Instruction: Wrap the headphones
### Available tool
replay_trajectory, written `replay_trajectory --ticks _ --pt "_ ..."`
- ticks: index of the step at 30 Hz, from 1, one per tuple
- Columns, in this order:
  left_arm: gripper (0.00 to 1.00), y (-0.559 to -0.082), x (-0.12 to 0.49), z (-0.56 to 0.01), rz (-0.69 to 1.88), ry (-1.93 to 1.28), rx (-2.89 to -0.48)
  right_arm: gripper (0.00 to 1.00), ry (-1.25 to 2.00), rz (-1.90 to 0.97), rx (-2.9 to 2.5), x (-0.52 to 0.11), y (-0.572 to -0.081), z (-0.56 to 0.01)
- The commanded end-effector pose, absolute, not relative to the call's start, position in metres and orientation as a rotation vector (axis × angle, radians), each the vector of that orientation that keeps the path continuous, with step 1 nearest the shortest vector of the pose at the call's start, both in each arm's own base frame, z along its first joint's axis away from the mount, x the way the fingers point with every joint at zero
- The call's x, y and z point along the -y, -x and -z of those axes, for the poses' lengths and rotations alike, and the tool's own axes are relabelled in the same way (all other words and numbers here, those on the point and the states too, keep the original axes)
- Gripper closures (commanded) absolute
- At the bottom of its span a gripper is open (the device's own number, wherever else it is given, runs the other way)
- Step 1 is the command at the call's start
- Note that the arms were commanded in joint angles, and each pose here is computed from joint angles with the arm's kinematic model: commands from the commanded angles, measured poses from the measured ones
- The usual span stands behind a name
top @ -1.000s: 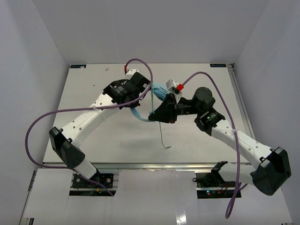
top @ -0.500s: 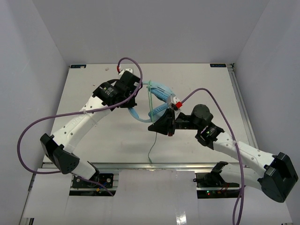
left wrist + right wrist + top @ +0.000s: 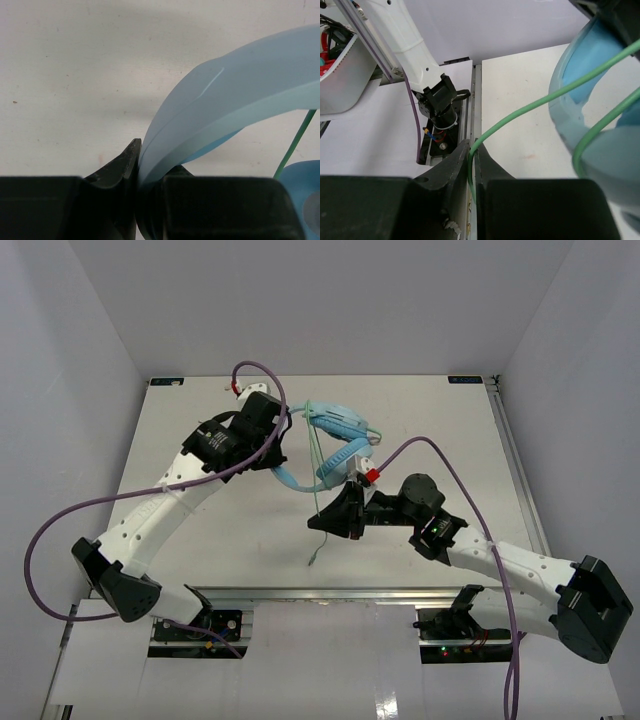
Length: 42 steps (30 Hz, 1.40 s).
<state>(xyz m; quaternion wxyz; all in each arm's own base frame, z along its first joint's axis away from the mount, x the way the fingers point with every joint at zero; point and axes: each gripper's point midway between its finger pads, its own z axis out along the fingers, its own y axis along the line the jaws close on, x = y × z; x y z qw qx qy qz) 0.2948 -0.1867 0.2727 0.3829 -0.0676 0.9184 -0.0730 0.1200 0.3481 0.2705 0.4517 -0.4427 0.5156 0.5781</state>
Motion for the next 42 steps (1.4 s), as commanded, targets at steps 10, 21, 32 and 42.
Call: replay_trajectory --ticks 10,21,32,42 --pt "1.00 -0.299 0.163 -0.358 0.401 0.459 -2.023 0.92 0.931 -1.194 -1.395 -0.338 -0.151 -0.248" --pt "1.00 -0.300 0.154 -0.341 0.332 0.501 -2.040 0.92 0.716 -1.009 -1.474 -0.324 -0.194 -0.231" --pt "1.00 -0.288 0.192 -0.319 0.557 0.546 -2.151 0.88 0.591 -0.743 -1.381 -0.300 -0.234 -0.238" --pt "1.00 -0.275 0.195 -0.323 0.652 0.579 -2.153 0.85 0.636 -0.793 -1.253 -0.307 -0.223 -0.240"
